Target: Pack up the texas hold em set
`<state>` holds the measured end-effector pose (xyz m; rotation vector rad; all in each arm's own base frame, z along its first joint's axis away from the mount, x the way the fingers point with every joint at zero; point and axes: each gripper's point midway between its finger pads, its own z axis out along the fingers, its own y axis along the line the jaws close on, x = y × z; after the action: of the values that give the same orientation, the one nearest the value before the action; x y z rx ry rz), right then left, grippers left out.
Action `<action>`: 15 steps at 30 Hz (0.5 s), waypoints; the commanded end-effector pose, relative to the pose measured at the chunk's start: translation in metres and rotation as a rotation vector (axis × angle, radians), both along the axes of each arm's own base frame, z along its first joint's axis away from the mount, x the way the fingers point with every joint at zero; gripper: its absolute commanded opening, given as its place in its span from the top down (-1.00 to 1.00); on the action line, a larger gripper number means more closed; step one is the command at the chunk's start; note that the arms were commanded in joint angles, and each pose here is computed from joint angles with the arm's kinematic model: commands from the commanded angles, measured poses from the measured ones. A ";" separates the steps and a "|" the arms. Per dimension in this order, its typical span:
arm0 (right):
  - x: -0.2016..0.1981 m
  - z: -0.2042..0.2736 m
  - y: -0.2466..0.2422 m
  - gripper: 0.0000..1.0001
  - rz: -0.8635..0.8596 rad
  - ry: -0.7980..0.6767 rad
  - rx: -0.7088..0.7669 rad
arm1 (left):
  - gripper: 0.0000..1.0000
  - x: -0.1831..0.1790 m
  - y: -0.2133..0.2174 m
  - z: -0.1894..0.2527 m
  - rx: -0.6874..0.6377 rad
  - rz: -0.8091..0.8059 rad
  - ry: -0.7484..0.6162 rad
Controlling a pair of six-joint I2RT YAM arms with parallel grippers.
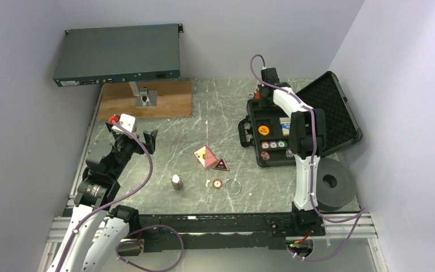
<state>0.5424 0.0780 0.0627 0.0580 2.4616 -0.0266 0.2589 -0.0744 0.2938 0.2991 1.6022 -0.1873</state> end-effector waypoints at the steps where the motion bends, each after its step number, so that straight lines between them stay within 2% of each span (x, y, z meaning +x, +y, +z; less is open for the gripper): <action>1: 0.017 0.008 -0.036 0.89 -0.070 -0.021 -0.184 | -0.77 -0.001 -0.003 0.013 -0.009 -0.014 -0.038; 8: 0.013 0.002 -0.094 0.90 -0.168 0.011 -0.364 | -0.77 0.000 -0.002 0.013 -0.007 -0.011 -0.037; 15: 0.009 -0.002 -0.114 0.90 -0.192 0.031 -0.394 | -0.77 0.000 -0.002 0.011 -0.005 -0.011 -0.028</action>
<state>0.5568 0.0158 0.0535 0.0654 2.4451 -0.3866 0.2594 -0.0745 0.2930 0.2993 1.6053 -0.1875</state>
